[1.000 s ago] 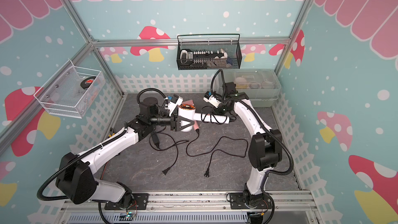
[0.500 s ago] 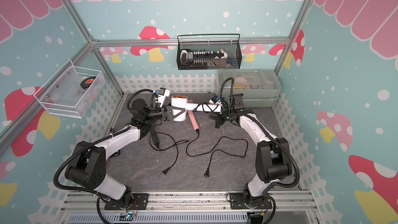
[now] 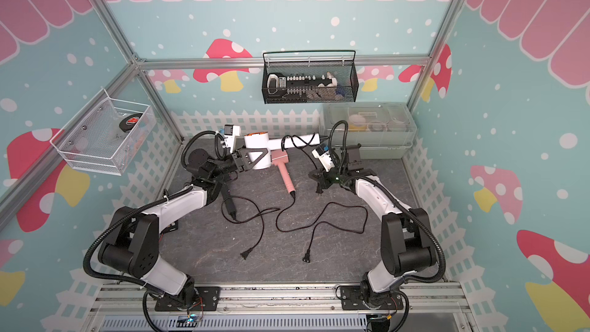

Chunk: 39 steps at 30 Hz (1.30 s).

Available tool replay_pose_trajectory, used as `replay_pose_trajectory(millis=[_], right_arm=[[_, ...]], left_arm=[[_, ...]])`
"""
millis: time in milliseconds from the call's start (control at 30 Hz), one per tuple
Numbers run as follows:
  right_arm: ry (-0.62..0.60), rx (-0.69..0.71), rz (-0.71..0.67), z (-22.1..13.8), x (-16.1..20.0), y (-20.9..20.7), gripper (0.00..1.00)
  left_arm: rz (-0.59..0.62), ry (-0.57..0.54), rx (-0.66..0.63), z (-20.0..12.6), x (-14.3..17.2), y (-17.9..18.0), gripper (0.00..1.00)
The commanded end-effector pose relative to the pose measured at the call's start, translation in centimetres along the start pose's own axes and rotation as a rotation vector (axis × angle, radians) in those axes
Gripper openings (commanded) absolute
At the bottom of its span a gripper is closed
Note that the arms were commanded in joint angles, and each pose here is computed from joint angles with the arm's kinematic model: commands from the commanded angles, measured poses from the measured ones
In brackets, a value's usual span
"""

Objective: Wrap the cord around the hair dryer
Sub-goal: Wrap the power cord around the hair dryer.

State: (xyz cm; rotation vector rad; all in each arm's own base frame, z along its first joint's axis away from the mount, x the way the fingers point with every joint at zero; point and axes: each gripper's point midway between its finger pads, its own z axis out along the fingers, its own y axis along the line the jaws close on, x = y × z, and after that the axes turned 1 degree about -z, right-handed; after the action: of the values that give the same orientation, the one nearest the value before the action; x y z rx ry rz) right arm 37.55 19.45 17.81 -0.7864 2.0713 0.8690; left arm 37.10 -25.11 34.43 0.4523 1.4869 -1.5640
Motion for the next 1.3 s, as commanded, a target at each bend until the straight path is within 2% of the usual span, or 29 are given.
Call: replay_pose_trajectory(millis=[0,167,267,500,667,833,1000,1133,1267], right_arm=[[-0.042,0.038,0.049,-0.5,0.3,0.2,0.00],[-0.021,0.085,0.044,-0.6,2.0,1.8,0.00],[0.056,0.102,-0.005,-0.4,3.0,3.5,0.00],[0.282,0.125,-0.135,-1.7,4.5,7.6,0.00],[0.387,0.166,-0.223,-4.2,3.1,9.0,0.00],[0.416,0.316,-0.363,-6.4,-0.3,7.3,0.00],[0.420,0.420,-0.493,-6.5,-3.9,5.1,0.00],[0.441,0.420,-0.561,-4.9,-5.6,3.4,0.00],[0.448,0.355,-0.566,-2.8,-6.1,2.3,0.01]], left_arm=[[0.117,-0.139,-0.020,-0.6,-3.9,-1.5,0.00],[0.109,-0.136,-0.101,-0.4,-3.9,0.4,0.00],[0.120,-0.091,-0.175,-0.3,-2.9,1.9,0.00],[0.203,0.091,-0.421,-0.9,0.1,5.4,0.00],[0.250,0.260,-0.518,-0.8,3.0,6.5,0.00],[0.269,0.441,-0.492,0.6,7.6,5.1,0.00],[0.237,0.546,-0.391,1.3,11.4,2.9,0.00],[0.217,0.610,-0.303,1.6,13.7,0.8,0.00],[0.199,0.611,-0.227,1.7,13.9,-0.8,0.00]])
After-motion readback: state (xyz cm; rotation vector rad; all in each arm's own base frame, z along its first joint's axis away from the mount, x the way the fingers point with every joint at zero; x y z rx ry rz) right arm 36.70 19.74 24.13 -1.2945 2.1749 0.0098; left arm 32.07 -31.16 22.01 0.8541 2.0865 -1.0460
